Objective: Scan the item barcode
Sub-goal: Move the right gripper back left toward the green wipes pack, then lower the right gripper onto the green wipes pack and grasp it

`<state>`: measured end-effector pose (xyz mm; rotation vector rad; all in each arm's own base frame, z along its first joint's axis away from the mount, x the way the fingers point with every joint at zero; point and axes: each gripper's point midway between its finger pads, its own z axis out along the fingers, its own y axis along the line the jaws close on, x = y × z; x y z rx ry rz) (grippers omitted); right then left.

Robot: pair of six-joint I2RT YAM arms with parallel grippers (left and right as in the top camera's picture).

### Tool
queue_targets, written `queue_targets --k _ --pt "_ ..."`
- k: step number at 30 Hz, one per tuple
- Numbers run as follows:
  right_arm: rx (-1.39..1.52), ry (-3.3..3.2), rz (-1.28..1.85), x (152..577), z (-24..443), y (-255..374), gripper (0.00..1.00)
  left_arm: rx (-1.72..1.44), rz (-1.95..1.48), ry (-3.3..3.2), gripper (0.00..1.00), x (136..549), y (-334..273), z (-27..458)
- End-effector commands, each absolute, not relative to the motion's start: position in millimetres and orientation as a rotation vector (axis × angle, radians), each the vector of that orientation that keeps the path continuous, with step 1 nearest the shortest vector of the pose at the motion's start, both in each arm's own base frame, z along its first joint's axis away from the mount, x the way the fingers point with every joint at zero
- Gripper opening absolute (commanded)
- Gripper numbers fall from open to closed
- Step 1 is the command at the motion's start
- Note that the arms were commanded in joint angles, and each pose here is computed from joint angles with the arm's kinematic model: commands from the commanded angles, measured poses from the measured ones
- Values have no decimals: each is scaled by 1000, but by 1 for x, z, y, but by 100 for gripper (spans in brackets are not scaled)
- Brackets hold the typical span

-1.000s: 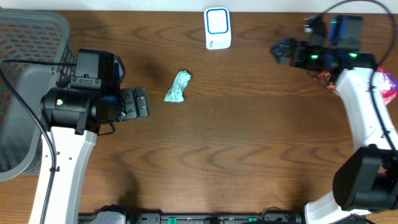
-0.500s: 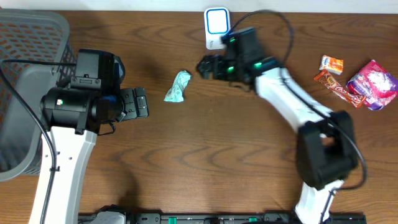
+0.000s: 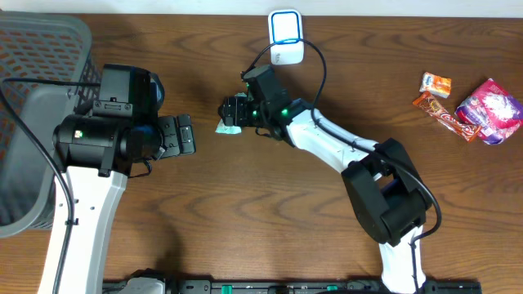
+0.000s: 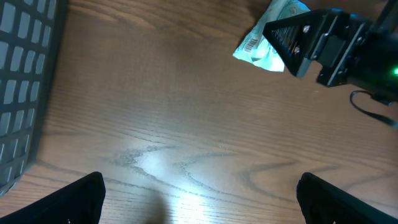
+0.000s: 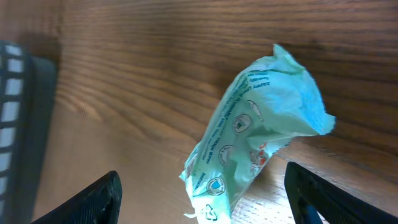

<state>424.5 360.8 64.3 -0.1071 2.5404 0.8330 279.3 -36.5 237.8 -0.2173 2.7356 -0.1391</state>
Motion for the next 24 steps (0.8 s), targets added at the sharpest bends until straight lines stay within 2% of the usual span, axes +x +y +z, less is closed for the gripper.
queue_targets --k 1,9,15,24 --pt "-61 2529 690 427 55 357 79 -235 -127 2733 98 280 -34 238" --pt "-64 2584 578 417 29 353 65 -234 -127 2733 98 280 -34 238" --pt "-31 2649 412 410 14 328 45 -235 -127 2733 98 280 -34 238" --pt "34 2768 250 396 16 280 42 -235 -127 2733 98 280 -34 238"
